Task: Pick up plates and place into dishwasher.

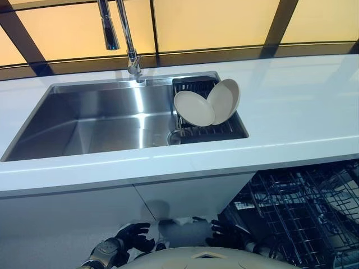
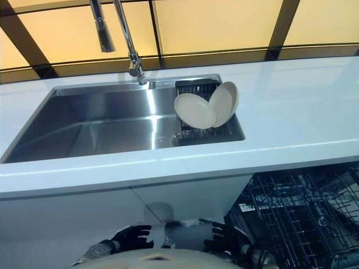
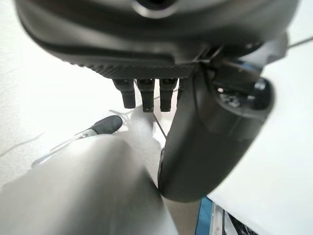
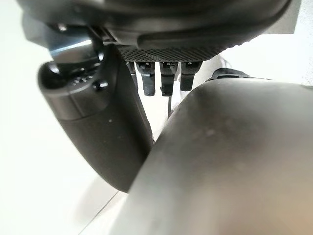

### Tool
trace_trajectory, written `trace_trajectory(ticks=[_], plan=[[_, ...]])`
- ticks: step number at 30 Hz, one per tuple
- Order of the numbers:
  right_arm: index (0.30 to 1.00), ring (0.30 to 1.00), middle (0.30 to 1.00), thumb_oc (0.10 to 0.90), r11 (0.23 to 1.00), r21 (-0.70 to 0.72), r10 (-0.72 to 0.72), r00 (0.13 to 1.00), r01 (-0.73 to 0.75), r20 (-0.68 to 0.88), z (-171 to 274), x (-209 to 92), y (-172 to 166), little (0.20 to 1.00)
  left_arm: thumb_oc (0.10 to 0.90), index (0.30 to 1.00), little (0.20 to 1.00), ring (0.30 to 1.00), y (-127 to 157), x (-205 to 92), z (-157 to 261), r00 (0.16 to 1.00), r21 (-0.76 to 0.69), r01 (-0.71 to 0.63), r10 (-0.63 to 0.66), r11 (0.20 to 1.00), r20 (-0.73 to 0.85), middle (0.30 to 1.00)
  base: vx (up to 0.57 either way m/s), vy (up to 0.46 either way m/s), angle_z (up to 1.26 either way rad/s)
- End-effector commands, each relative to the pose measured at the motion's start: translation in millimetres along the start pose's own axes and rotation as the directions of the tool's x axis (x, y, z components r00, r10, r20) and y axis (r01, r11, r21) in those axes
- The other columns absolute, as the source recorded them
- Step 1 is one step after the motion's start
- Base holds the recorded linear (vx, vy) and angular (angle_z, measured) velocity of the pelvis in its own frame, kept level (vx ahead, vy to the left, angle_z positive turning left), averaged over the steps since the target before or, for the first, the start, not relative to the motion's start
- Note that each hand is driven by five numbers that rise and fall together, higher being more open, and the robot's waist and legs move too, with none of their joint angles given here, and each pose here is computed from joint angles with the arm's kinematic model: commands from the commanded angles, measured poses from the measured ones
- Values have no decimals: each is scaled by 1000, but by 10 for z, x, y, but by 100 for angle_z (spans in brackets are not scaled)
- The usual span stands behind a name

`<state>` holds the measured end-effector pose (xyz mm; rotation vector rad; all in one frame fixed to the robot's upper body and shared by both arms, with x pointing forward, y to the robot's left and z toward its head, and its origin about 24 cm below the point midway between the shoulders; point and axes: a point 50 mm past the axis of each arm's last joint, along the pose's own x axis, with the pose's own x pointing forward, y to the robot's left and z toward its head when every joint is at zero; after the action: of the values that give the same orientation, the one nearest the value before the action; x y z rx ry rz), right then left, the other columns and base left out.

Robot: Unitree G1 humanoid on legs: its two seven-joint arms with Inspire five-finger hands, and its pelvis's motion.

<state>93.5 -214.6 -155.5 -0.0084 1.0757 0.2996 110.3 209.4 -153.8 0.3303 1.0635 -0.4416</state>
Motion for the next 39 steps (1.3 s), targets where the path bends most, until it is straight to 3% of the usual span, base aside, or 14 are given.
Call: trace_trajectory(ticks=[1, 6, 10, 11, 14, 19, 21, 25, 28, 31, 35, 39], plan=[[900, 900, 900, 800, 999, -50, 19, 997, -16, 69, 283, 50, -58, 900, 800, 900, 900, 900, -37, 61, 351, 989, 318, 79, -115, 945, 96, 900, 0, 0, 0], [900, 900, 900, 800, 995, -93, 32, 998, -27, 60, 300, 38, -86, 900, 800, 900, 900, 900, -54, 67, 663, 967, 588, 118, -228, 800, 117, 900, 4, 25, -11], [900, 900, 900, 800, 994, -110, 30, 998, -24, 55, 311, 40, -89, 900, 800, 900, 900, 900, -91, 41, 943, 944, 646, 119, -287, 754, 161, 900, 10, 29, -6], [900, 900, 900, 800, 993, -118, 26, 998, -19, 57, 324, 43, -90, 900, 800, 900, 900, 900, -110, -8, 1185, 929, 686, 101, -315, 720, 194, 900, -4, 45, -2], [900, 900, 900, 800, 993, -120, 18, 998, -11, 59, 337, 50, -83, 900, 800, 900, 900, 900, -58, -117, 1477, 909, 690, 18, -300, 724, 290, 900, -2, 14, 0], [900, 900, 900, 800, 996, -91, -6, 997, 13, 72, 349, 59, -74, 900, 800, 900, 900, 900, -44, -499, 2049, 802, 660, 54, -427, 749, 419, 900, 0, 0, 0], [900, 900, 900, 800, 997, -69, -21, 997, 26, 77, 340, 53, -92, 900, 800, 900, 900, 900, -111, -748, 2250, 724, 669, 132, -532, 732, 439, 900, 0, 0, 0], [900, 900, 900, 800, 998, -55, -31, 996, 35, 79, 328, 47, -104, 900, 800, 900, 900, 900, -186, -884, 2314, 672, 674, 214, -608, 707, 424, 900, 5, -8, 6], [900, 900, 900, 800, 998, -36, -42, 996, 44, 77, 313, 44, -115, 900, 800, 900, 900, 900, -363, -1032, 2339, 540, 628, 438, -747, 643, 388, 900, 15, -16, 7], [900, 900, 900, 800, 998, -32, -43, 996, 46, 75, 304, 42, -117, 900, 800, 900, 900, 900, -435, -1067, 2334, 474, 604, 523, -794, 602, 381, 900, 8, -9, 3], [900, 900, 900, 800, 999, -25, -43, 997, 44, 69, 279, 39, -110, 900, 800, 900, 900, 900, -622, -1192, 2363, 262, 503, 731, -870, 461, 417, 900, 0, 0, 0], [900, 900, 900, 800, 999, -20, -41, 997, 42, 65, 283, 42, -111, 900, 800, 900, 900, 900, -805, -1300, 2364, 68, 363, 895, -883, 259, 464, 900, 0, 0, 0]])
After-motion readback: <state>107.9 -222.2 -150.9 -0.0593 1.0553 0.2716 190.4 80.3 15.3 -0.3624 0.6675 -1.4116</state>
